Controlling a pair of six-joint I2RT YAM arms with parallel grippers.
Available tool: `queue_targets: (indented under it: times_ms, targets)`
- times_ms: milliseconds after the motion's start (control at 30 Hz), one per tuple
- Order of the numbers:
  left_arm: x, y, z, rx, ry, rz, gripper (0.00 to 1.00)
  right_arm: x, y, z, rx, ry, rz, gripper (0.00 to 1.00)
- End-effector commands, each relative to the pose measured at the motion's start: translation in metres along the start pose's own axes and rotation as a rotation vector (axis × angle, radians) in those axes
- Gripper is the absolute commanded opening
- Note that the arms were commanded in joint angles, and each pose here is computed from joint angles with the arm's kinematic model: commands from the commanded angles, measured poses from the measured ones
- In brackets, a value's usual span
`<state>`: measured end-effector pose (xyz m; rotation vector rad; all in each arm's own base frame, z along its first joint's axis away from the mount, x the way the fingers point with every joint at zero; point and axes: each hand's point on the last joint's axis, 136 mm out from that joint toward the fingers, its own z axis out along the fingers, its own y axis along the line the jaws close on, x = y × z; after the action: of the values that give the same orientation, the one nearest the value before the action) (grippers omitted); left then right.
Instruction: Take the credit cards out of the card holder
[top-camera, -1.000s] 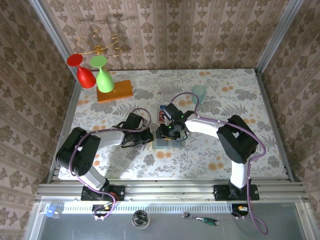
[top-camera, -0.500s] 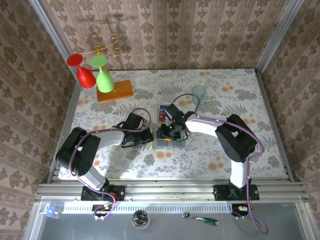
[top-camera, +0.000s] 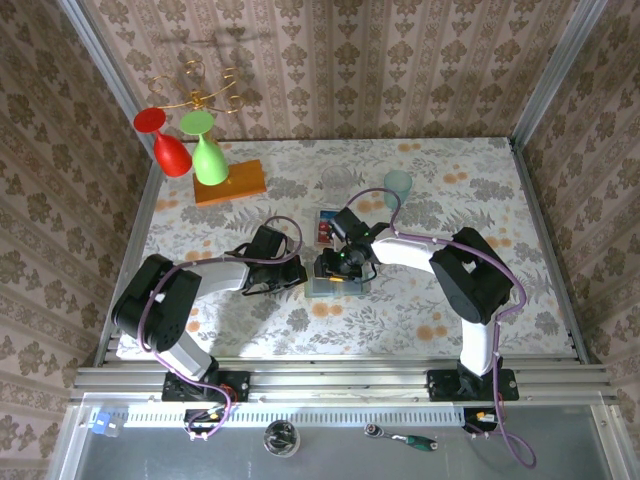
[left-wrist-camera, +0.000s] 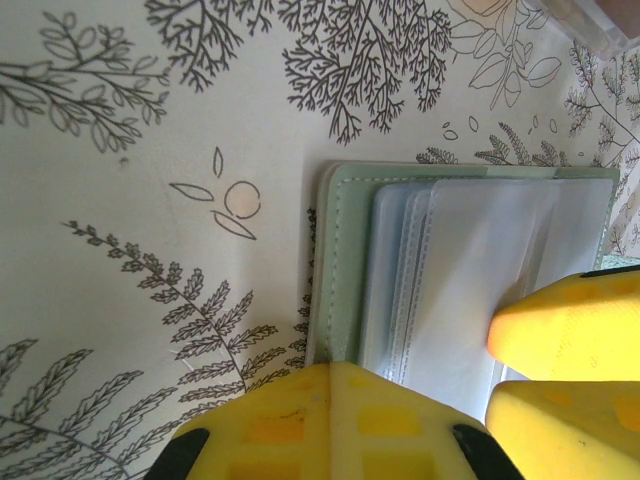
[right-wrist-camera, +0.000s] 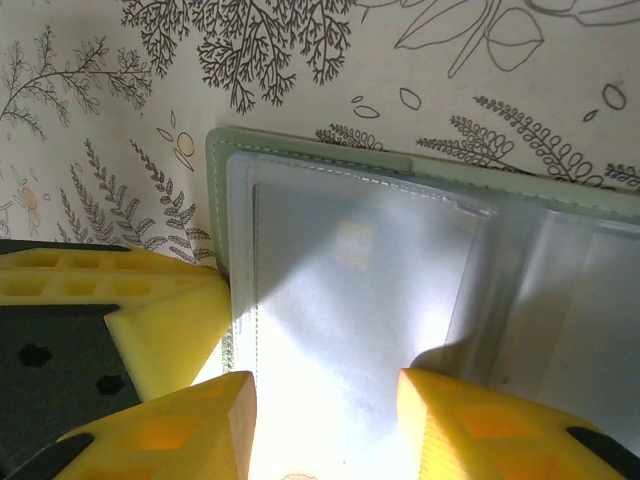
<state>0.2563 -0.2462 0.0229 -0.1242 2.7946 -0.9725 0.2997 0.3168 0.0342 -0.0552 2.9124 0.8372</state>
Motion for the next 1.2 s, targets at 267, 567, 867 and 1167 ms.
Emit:
queue_targets:
  times_ms: [267,567,867,1167]
  targets:
    - [0.002,0.009,0.004,-0.026,0.019,-0.018,0.0,0.004,-0.027,-0.005,0.061,0.007,0.039,0.43]
    - [-0.001,0.006,0.001,-0.025,0.015,-0.01,0.0,0.004,-0.032,-0.005,0.037,0.013,0.056,0.43]
    - [-0.014,-0.018,-0.014,0.023,-0.024,0.022,0.0,0.004,-0.034,-0.002,0.004,0.013,0.074,0.42]
    - [-0.019,-0.047,-0.019,0.116,-0.011,0.031,0.09,0.004,-0.035,-0.003,-0.022,0.006,0.083,0.4]
